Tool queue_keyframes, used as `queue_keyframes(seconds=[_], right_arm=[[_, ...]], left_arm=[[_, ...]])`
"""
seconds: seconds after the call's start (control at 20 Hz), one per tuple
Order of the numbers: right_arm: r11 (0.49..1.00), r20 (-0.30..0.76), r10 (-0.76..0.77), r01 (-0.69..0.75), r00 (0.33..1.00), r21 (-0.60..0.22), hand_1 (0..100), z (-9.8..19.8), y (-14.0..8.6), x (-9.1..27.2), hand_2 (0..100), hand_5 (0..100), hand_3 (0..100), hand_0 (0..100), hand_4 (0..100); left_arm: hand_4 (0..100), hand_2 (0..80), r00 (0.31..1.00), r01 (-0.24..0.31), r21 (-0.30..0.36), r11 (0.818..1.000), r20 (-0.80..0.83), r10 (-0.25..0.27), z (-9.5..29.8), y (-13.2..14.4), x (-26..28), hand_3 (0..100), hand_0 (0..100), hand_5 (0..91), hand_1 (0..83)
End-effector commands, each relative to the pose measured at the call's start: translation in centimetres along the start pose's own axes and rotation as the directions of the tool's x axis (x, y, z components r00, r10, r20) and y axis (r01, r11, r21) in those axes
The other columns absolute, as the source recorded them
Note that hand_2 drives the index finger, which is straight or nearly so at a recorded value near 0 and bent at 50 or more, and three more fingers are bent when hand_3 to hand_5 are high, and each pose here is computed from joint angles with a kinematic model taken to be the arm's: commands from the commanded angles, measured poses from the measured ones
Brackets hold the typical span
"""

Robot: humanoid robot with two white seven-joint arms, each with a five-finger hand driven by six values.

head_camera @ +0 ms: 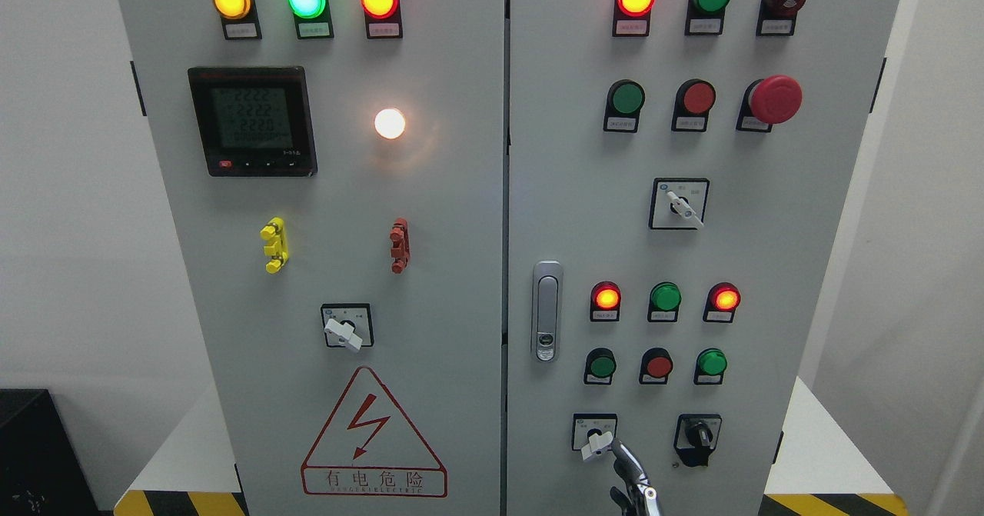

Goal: Release door handle

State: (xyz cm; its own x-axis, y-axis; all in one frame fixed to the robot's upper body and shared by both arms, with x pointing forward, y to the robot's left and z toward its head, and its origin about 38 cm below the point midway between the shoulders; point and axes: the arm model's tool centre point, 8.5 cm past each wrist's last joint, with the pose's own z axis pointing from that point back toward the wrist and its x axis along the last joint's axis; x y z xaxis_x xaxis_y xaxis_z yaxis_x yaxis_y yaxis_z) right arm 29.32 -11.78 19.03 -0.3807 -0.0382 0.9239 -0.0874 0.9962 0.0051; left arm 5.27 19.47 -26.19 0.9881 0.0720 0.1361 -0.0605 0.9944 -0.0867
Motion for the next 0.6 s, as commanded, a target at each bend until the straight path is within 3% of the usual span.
queue_keyframes(seconds=[0.0, 0.3, 0.35, 0.4, 0.45, 0.55], right_arm=[[1.000, 0.000, 0.003, -0.003, 1.000, 0.004, 16, 0.0, 0.0, 0.0, 0, 0, 0, 28, 0], [1.000, 0.014, 0.015, -0.015, 1.000, 0.005, 16, -0.1, -0.1, 0.4, 0, 0, 0, 28, 0], [1.000, 0.026, 0.030, -0.030, 0.999, 0.003, 19, -0.3, -0.1, 0.7, 0, 0, 4, 27, 10], [0.998, 0.036, 0.069, -0.069, 0.997, 0.003, 21, -0.4, -0.1, 0.9, 0, 6, 11, 26, 21], [0.992, 0.048, 0.125, -0.125, 0.991, 0.001, 24, -0.4, -0.1, 1.0, 0, 22, 22, 27, 36], [0.967, 0.070, 0.256, -0.257, 0.964, -0.003, 28, -0.5, -0.1, 1.2, 0, 34, 39, 28, 43]], left_arm=[[1, 2.4, 1.000, 0.021, -0.003, 1.000, 0.016, -0.021, -0.1, -0.1, 0.6, 9, 0, 0.0, 0.0], [1, 2.3, 1.000, 0.021, -0.003, 1.000, 0.016, -0.021, -0.1, -0.1, 0.6, 9, 0, 0.0, 0.0], [1, 2.2, 1.000, 0.021, -0.003, 1.000, 0.016, -0.021, -0.1, -0.1, 0.6, 9, 0, 0.0, 0.0], [1, 2.2, 1.000, 0.021, -0.003, 1.000, 0.016, -0.021, -0.1, -0.1, 0.6, 9, 0, 0.0, 0.0], [1, 2.2, 1.000, 0.021, -0.003, 1.000, 0.016, -0.021, -0.1, -0.1, 0.6, 9, 0, 0.0, 0.0], [1, 2.2, 1.000, 0.021, -0.003, 1.000, 0.015, -0.021, -0.1, -0.1, 0.5, 9, 0, 0.0, 0.0]])
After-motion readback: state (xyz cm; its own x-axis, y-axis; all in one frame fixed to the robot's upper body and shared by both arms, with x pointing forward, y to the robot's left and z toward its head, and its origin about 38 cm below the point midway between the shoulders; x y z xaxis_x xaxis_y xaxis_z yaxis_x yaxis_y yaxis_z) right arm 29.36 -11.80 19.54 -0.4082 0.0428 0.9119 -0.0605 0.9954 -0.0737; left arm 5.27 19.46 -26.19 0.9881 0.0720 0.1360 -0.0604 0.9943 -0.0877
